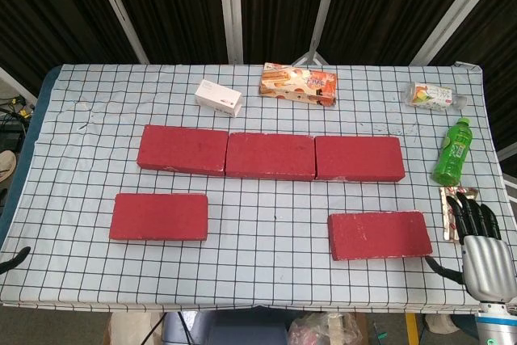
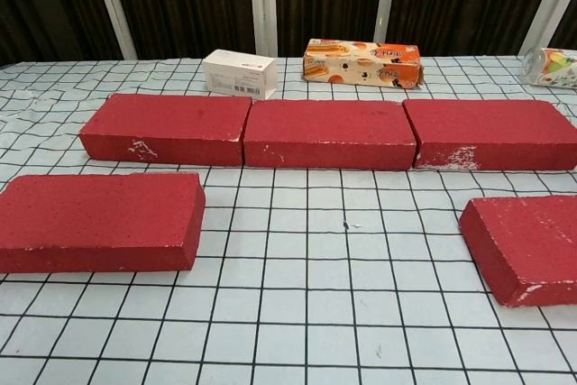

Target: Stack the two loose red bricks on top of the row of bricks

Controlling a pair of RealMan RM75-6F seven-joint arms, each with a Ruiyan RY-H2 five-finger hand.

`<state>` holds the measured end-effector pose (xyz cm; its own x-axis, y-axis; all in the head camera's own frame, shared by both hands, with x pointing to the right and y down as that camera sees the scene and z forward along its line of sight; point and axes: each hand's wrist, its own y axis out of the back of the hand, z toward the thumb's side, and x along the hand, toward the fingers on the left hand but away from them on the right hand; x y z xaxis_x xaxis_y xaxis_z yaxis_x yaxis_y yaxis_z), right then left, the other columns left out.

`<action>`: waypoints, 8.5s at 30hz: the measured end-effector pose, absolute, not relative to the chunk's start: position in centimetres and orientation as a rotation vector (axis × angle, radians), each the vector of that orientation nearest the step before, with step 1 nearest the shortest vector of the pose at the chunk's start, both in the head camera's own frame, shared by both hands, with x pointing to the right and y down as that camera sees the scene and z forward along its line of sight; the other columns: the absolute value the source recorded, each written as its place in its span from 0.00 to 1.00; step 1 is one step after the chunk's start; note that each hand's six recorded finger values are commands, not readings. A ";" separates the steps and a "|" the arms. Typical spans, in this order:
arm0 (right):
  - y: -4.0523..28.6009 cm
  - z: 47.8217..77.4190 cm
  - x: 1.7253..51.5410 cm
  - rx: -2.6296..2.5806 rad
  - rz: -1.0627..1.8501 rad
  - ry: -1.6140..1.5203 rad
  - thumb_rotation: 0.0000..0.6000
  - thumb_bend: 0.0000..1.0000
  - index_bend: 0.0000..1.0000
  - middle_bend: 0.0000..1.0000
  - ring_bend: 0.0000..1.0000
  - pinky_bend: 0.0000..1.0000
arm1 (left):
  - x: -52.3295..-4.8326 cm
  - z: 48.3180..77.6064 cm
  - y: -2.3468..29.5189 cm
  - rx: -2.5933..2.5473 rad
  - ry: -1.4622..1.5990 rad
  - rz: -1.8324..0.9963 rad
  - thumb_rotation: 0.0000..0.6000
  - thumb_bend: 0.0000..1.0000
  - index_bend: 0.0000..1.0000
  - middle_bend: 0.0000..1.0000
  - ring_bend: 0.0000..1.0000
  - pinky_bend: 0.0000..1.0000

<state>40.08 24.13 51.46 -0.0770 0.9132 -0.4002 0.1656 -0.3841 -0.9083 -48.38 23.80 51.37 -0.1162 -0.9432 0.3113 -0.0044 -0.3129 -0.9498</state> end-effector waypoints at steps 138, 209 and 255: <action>9.4 59.1 29.4 -1.781 1.558 -0.629 1.00 0.15 0.04 0.33 0.10 0.00 | -48.3 52.2 24.0 -1.348 1.082 -1.593 1.00 0.00 0.04 0.00 0.00 0.18; 0.6 64.9 19.1 -1.786 1.665 -0.505 1.00 0.15 0.02 0.00 0.00 0.00 | -49.7 52.7 23.3 -1.272 1.109 -1.664 1.00 0.00 0.04 0.00 0.00 0.19; 23.1 54.8 38.8 -1.432 1.572 -1.025 1.00 0.15 0.00 0.00 0.00 0.00 | -48.0 52.7 23.3 -1.396 1.101 -1.526 1.00 0.00 0.03 0.00 0.00 0.19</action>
<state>38.78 23.11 54.83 -0.0809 0.9191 -0.3856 -0.0181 -0.3881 -0.9214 -47.95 23.31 52.74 -0.0951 -0.9418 0.3225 -0.0087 -0.3232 -0.9463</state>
